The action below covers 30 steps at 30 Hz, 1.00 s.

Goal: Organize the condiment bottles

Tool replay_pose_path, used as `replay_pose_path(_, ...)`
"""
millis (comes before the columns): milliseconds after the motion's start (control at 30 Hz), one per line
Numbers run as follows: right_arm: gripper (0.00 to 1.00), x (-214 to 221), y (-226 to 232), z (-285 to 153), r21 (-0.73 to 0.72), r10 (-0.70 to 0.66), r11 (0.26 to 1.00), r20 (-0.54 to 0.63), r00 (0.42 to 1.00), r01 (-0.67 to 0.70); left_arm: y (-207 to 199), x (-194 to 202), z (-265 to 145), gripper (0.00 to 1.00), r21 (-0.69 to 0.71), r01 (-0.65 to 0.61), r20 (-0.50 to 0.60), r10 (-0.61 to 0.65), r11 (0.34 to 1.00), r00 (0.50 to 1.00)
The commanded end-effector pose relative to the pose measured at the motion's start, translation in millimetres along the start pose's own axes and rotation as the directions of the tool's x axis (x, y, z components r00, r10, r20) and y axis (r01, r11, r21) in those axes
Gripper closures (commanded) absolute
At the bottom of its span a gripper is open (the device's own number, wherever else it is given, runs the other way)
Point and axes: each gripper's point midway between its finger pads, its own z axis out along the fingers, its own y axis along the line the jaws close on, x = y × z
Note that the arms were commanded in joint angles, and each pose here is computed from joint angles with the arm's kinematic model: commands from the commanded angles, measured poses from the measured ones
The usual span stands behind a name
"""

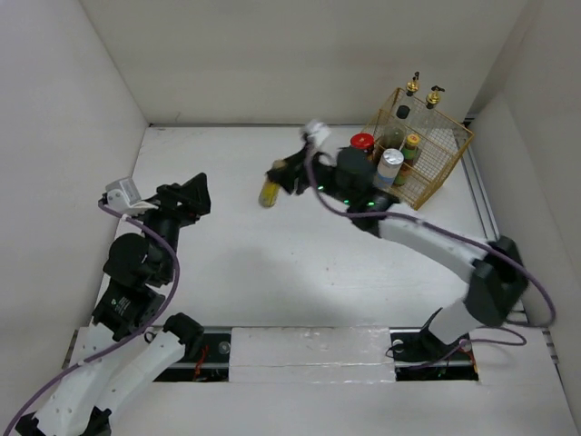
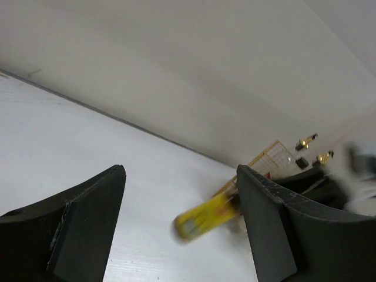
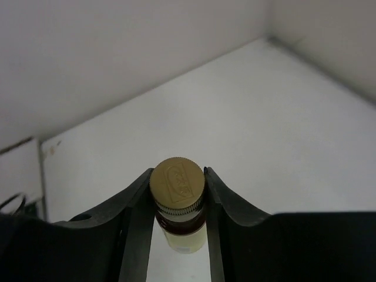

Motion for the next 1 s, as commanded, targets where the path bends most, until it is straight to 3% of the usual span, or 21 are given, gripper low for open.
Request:
replay_pose_path(0, 0.82, -135, -51, -97, 0.318, -0.141, 0.948, 0.331, 0.933, 0.031, -18, 24, 13, 0.28, 0.083, -0.045, -0.072, 0.051, 0.996, 0.996)
replay_pose_path(67, 0.82, -131, -95, -145, 0.518, -0.154, 0.855, 0.316, 0.936, -0.035, -29, 40, 17, 0.29, 0.142, -0.061, -0.131, 0.080, 0.988, 0.988)
replay_pose_path(133, 0.83, -127, -112, -192, 0.627, -0.166, 0.776, 0.310, 0.936, -0.070, -35, 59, 25, 0.29, 0.161, -0.078, -0.196, 0.109, 0.984, 0.975)
replay_pose_path(167, 0.83, -126, -133, -220, 0.714, -0.182, 0.693, 0.313, 0.932, -0.104, -41, 69, 25, 0.30, 0.193, -0.076, -0.231, 0.121, 0.978, 0.965)
replay_pose_path(267, 0.83, -116, -158, -276, 0.824, -0.200, 0.547, 0.296, 0.934, -0.144, -44, 94, 31, 0.31, 0.219, -0.085, -0.301, 0.150, 0.972, 0.942)
replay_pose_path(400, 0.83, -113, -176, -317, 0.878, -0.200, 0.446, 0.286, 0.937, -0.173, -46, 111, 36, 0.31, 0.232, -0.090, -0.349, 0.169, 0.969, 0.922)
replay_pose_path(700, 0.85, -77, -230, -346, 0.923, -0.119, 0.312, 0.272, 0.955, -0.224, -44, 130, 41, 0.31, 0.233, -0.099, -0.397, 0.188, 0.967, 0.898)
replay_pose_path(967, 0.87, -70, -275, -348, 0.939, -0.172, 0.242, 0.291, 0.941, -0.246, -46, 131, 42, 0.31, 0.243, -0.105, -0.399, 0.198, 0.964, 0.895)
